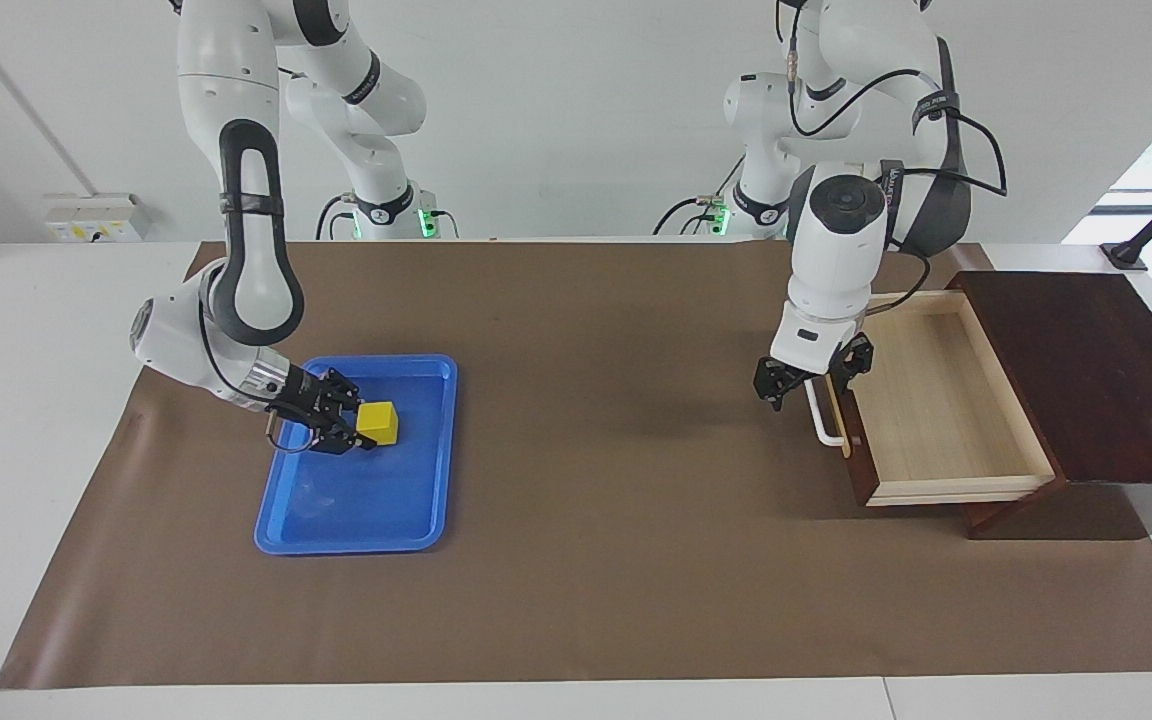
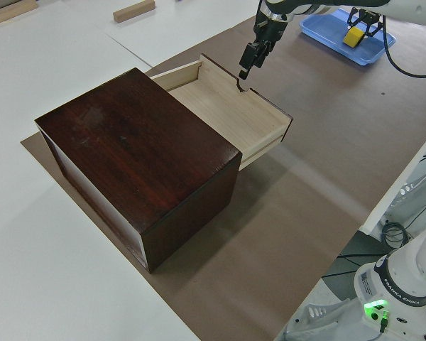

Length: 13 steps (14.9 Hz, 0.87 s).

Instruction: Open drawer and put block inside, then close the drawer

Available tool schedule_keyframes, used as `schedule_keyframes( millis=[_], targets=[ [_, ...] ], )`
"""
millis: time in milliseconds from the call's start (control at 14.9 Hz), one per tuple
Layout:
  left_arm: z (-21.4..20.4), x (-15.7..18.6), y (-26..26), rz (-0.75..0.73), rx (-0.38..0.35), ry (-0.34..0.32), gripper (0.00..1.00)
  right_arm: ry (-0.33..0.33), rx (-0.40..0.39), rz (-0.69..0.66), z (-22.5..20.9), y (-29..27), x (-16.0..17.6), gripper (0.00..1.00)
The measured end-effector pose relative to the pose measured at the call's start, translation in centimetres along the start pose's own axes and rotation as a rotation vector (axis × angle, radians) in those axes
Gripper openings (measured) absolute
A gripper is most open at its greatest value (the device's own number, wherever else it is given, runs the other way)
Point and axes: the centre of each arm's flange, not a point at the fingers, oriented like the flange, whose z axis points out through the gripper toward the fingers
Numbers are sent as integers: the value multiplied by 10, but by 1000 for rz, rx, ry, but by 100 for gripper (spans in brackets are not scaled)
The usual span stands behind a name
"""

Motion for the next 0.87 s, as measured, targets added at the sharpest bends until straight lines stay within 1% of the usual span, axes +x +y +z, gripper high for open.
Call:
schedule_keyframes(
  millis=[201, 401, 535, 669, 736, 870],
  targets=[
    [-23, 6, 0, -75, -48, -54, 100, -3, 17, -18, -11, -11, -7, 56],
    [-60, 17, -2, -214, -82, -81, 100, -25, 23, -32, -27, -28, -21, 56],
    [-73, 20, -1, -390, -126, -106, 100, -34, 14, -54, -39, -39, -31, 56],
    [-81, 21, 0, -587, -147, -124, 100, -41, 10, -54, -49, -52, -45, 56],
    [-86, 22, 1, -682, -155, -132, 100, -41, 5, -47, -50, -59, -55, 56],
    [-95, 24, 2, -863, -177, -153, 100, -40, -11, -9, -39, -73, -88, 56]
  ],
)
